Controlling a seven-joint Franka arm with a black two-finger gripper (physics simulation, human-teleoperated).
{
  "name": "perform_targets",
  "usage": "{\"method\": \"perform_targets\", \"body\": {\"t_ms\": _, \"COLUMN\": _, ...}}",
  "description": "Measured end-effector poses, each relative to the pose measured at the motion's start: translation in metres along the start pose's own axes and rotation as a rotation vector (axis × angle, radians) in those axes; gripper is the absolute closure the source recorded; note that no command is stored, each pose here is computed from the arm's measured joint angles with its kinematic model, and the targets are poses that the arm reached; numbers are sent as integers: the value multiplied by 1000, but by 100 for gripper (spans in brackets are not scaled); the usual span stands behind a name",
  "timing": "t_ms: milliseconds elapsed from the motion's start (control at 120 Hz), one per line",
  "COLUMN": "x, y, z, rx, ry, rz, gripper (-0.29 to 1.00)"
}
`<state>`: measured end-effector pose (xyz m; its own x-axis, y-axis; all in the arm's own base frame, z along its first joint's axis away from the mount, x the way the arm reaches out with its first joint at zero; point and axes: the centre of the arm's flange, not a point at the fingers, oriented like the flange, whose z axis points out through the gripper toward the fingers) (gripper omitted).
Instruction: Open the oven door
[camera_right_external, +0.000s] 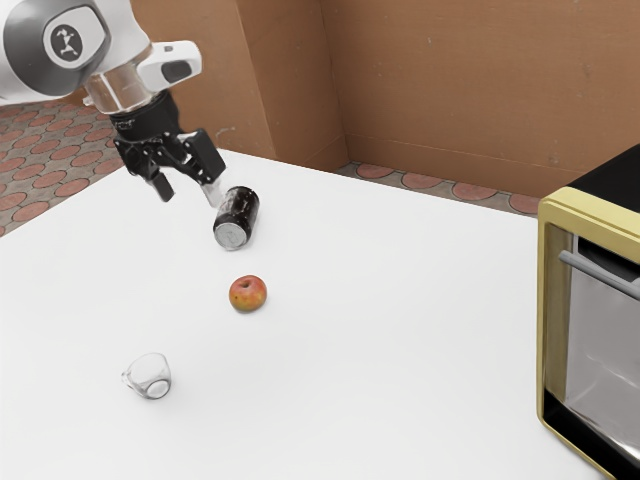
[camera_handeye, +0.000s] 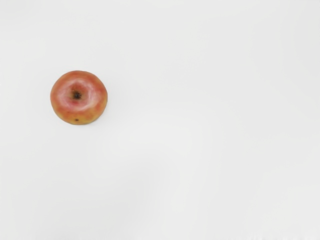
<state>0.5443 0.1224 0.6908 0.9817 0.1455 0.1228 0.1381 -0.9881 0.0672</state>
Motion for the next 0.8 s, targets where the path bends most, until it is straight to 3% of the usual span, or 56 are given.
{"method": "perform_targets", "body": {"t_ms": 167, "x": 1, "y": 30, "z": 1, "rx": -12, "ry": -3, "rz": 89, "gripper": 0}}
{"method": "perform_targets", "body": {"t_ms": 217, "x": -2, "y": 43, "z": -27, "rx": -18, "ry": 46, "rz": 128, "gripper": 0}}
{"method": "perform_targets", "body": {"t_ms": 250, "x": -15, "y": 56, "z": -73, "rx": -58, "ry": 133, "rz": 202, "gripper": 0}}
{"method": "perform_targets", "body": {"t_ms": 292, "x": -46, "y": 78, "z": -129, "rx": -152, "ry": 237, "rz": 366, "gripper": 0}}
{"method": "perform_targets", "body": {"t_ms": 358, "x": -83, "y": 131, "z": -170, "rx": -224, "ry": 308, "rz": 621, "gripper": 0}}
{"method": "perform_targets", "body": {"t_ms": 442, "x": -154, "y": 264, "z": -186, "rx": -142, "ry": 344, "rz": 1059, "gripper": 0}}
{"method": "perform_targets", "body": {"t_ms": 508, "x": -191, "y": 329, "z": -180, "rx": -54, "ry": 350, "rz": 1300, "gripper": 0}}
{"method": "perform_targets", "body": {"t_ms": 600, "x": -213, "y": 349, "z": -135, "rx": 12, "ry": 295, "rz": 1503, "gripper": 0}}
{"method": "perform_targets", "body": {"t_ms": 800, "x": -195, "y": 397, "z": -80, "rx": 105, "ry": 338, "rz": 1783, "gripper": 0}}
